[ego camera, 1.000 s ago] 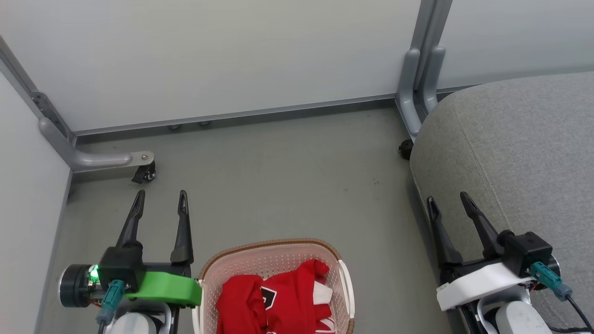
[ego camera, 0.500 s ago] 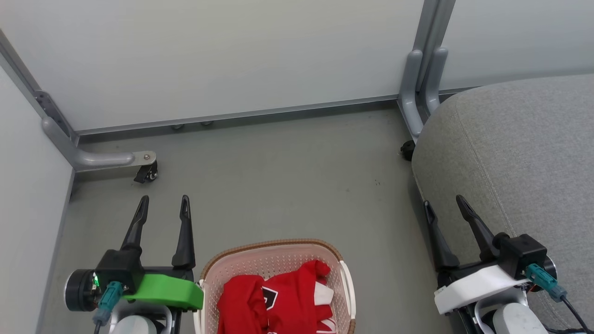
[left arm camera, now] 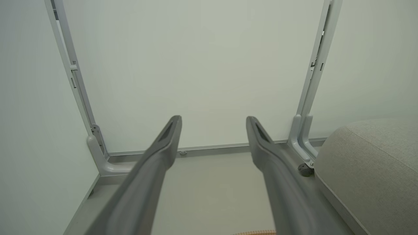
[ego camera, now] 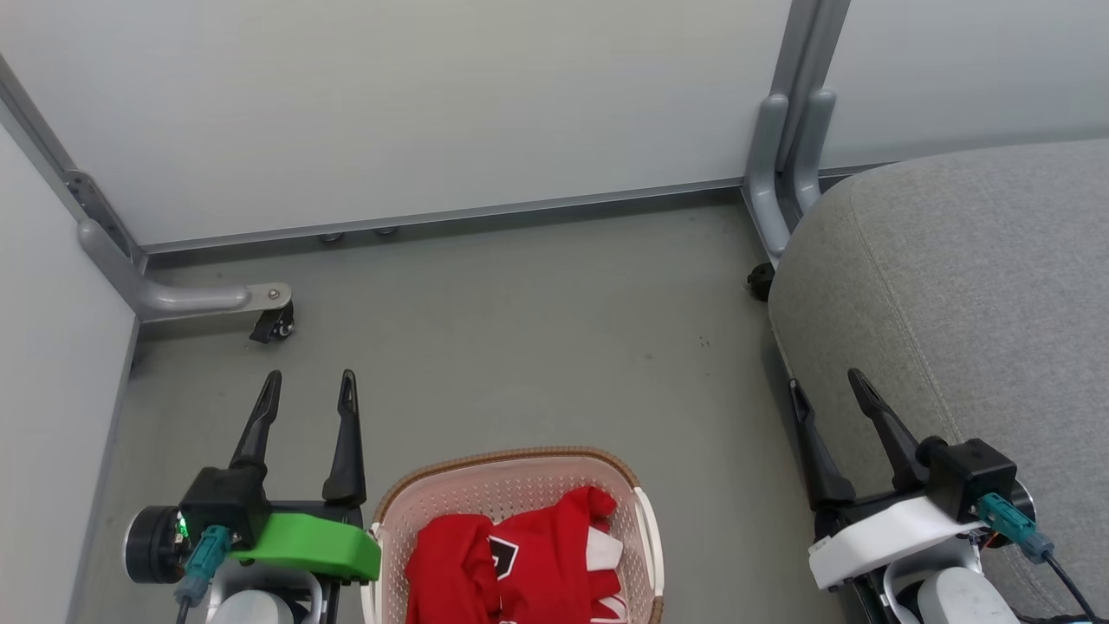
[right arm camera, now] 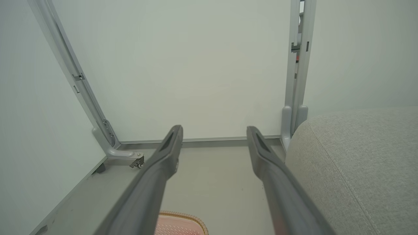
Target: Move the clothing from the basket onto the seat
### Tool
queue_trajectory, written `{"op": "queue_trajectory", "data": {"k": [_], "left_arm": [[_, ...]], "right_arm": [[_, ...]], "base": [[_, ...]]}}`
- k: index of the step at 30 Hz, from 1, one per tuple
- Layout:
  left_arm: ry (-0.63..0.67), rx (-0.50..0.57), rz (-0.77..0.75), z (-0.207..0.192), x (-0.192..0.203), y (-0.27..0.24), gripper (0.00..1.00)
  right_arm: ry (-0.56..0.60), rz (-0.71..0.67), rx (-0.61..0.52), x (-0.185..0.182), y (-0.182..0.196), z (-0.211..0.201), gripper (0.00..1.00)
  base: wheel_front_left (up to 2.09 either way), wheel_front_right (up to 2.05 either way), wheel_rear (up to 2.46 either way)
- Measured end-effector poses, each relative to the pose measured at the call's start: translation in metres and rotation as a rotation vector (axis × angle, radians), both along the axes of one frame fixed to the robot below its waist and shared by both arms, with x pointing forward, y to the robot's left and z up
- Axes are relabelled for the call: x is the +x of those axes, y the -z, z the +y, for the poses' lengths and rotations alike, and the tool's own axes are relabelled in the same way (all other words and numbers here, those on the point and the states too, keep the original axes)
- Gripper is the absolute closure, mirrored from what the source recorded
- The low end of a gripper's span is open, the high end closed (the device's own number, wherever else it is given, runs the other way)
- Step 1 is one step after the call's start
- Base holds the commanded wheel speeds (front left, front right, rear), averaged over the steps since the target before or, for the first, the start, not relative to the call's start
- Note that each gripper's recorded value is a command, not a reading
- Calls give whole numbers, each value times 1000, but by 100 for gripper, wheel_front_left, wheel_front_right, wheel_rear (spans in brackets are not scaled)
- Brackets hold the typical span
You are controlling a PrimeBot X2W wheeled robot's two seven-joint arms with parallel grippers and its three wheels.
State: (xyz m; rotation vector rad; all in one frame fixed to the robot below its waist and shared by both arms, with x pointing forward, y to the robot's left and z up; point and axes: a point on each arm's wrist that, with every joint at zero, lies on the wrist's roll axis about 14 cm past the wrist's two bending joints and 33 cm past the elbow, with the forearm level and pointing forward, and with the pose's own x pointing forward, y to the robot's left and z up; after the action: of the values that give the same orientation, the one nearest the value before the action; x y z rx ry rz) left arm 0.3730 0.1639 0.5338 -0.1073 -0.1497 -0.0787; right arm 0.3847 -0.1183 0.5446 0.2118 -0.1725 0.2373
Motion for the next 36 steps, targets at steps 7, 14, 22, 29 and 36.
{"op": "queue_trajectory", "data": {"k": [7, 14, 22, 29, 36], "left_arm": [[3, 0, 1, -1, 1, 0, 0], [4, 1, 5, -1, 3, 2, 0], [43, 7, 29, -12, 8, 10, 0], [105, 11, 58, -30, 19, 19, 0], [175, 16, 83, -53, 35, 29, 0]], "right_arm": [[3, 4, 4, 0, 1, -1, 0], [4, 10, 5, 1, 3, -1, 0], [6, 12, 6, 2, 4, -2, 0], [34, 18, 12, 5, 6, -12, 0], [76, 23, 11, 9, 8, -27, 0]], "base": [[0, 0, 0], [0, 0, 0], [0, 0, 0], [0, 0, 0], [0, 0, 0]]}}
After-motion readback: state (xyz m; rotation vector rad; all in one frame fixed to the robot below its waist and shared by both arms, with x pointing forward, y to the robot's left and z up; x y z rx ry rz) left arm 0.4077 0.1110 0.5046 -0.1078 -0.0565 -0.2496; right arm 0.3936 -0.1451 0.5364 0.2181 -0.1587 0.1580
